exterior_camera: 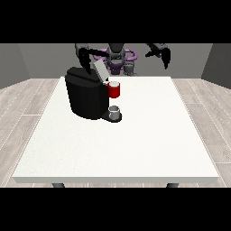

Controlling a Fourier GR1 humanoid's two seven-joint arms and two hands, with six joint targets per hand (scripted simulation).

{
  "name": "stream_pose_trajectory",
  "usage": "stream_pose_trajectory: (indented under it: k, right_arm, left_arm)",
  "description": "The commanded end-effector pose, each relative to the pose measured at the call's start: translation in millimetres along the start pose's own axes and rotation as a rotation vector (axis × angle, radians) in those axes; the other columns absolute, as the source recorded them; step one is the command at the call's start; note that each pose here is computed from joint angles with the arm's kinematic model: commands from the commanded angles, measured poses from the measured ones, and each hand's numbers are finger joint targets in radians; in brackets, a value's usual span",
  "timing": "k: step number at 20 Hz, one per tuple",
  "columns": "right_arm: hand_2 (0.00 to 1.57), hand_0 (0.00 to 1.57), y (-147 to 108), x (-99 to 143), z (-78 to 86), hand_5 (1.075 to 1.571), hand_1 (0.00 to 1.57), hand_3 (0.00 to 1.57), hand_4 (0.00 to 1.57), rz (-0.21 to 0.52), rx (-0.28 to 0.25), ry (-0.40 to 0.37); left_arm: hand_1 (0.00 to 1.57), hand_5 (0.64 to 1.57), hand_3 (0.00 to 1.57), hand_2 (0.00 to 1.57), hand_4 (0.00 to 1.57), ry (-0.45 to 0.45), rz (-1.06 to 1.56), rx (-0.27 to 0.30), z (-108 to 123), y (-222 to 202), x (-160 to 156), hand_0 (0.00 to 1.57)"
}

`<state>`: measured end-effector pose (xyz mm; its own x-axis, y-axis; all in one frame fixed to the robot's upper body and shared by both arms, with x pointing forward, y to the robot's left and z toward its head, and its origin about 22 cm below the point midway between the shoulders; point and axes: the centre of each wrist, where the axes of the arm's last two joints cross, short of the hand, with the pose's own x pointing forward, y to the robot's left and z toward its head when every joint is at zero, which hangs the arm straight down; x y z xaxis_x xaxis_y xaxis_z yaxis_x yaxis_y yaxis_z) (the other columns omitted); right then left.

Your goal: Insert the coffee pod into the coffee machine and close the lid

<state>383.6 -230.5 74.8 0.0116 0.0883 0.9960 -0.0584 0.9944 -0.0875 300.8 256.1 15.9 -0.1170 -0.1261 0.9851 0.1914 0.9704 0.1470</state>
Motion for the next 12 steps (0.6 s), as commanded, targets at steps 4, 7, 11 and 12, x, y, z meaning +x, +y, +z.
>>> stream_pose_trajectory:
  k: [4, 7, 11, 12]
  right_arm:
    - [0.00, 0.00, 9, 13, -12.3, 1.571, 0.00, 0.00, 0.07, 0.022, 0.036, -0.053]
    - [0.00, 0.00, 24, 5, -9.8, 1.571, 0.00, 0.00, 0.17, 0.034, 0.086, -0.043]
    - [0.00, 0.00, 13, 25, -20.4, 1.571, 0.00, 0.00, 0.13, 0.096, 0.037, -0.093]
    - [0.00, 0.00, 37, 26, -20.3, 1.571, 0.00, 0.00, 0.20, 0.085, 0.080, -0.092]
  left_arm:
    - [0.00, 1.571, 0.00, 0.00, 0.35, -0.035, -0.054, 0.025, 11, 28, 9, 0.00]
    - [0.00, 1.571, 0.00, 0.00, 0.35, 0.017, -0.046, 0.050, 5, 23, 14, 0.00]
    - [0.00, 1.571, 0.00, 0.00, 0.36, -0.003, -0.038, 0.008, 15, 16, 7, 0.00]
    - [0.00, 1.571, 0.00, 0.00, 0.37, -0.015, -0.053, 0.044, 10, 2, 2, 0.00]
